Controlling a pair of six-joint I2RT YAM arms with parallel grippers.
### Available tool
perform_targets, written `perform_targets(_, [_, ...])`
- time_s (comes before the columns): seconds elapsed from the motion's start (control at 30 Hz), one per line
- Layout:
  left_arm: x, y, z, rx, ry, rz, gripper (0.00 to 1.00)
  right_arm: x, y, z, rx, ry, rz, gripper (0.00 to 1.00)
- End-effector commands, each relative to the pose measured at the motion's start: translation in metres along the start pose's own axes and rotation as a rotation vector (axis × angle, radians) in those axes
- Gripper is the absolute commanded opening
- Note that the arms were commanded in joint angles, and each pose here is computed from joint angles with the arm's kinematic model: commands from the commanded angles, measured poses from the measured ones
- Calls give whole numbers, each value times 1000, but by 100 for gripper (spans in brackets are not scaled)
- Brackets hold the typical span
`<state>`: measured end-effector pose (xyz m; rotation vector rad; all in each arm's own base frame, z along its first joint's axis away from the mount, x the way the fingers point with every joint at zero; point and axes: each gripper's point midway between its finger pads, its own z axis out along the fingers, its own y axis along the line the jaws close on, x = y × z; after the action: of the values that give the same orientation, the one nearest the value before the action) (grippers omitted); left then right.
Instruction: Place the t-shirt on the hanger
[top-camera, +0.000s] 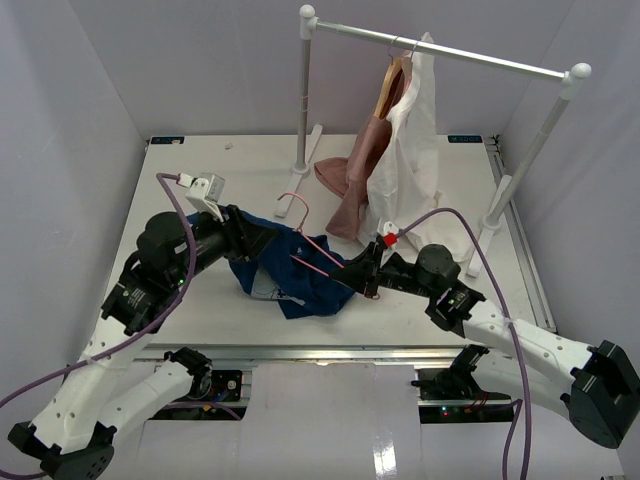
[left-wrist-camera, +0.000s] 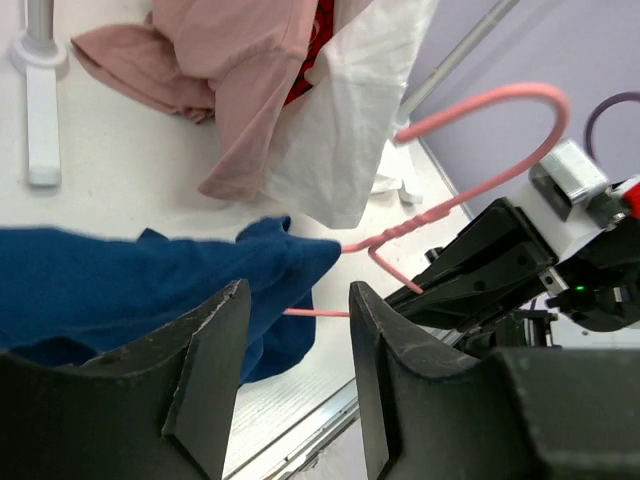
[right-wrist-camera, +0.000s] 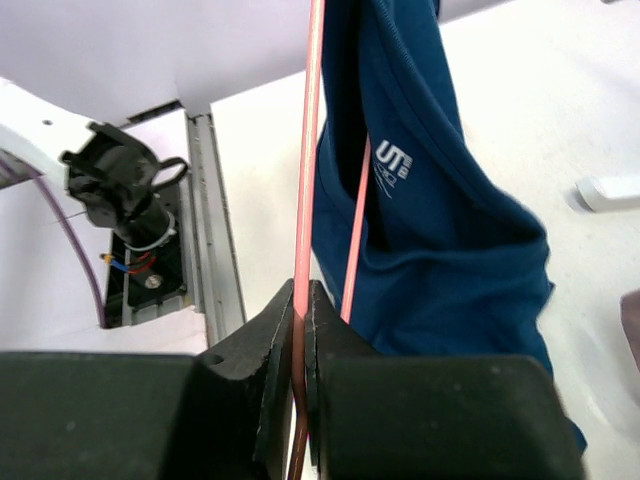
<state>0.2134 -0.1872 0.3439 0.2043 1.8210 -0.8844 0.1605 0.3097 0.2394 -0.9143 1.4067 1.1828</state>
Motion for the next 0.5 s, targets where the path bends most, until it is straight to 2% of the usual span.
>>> perform_targets(0.0, [-12,-7,-24,6,31,159,58,-43,25,-3,-113,-168,-110,8])
perform_targets(0.2, [-21,-4,-32,41,17,471,59,-31,32,-9,-144,-149,-105,8])
perform_targets(0.37, [-1,-16,-30,225,53,729,59,-26,38,-10,-185,-112,-114,8])
perform_targets(0.47, [22,-19,-27,334,120,820,60,-26,47,-10,-242,-77,-129,8])
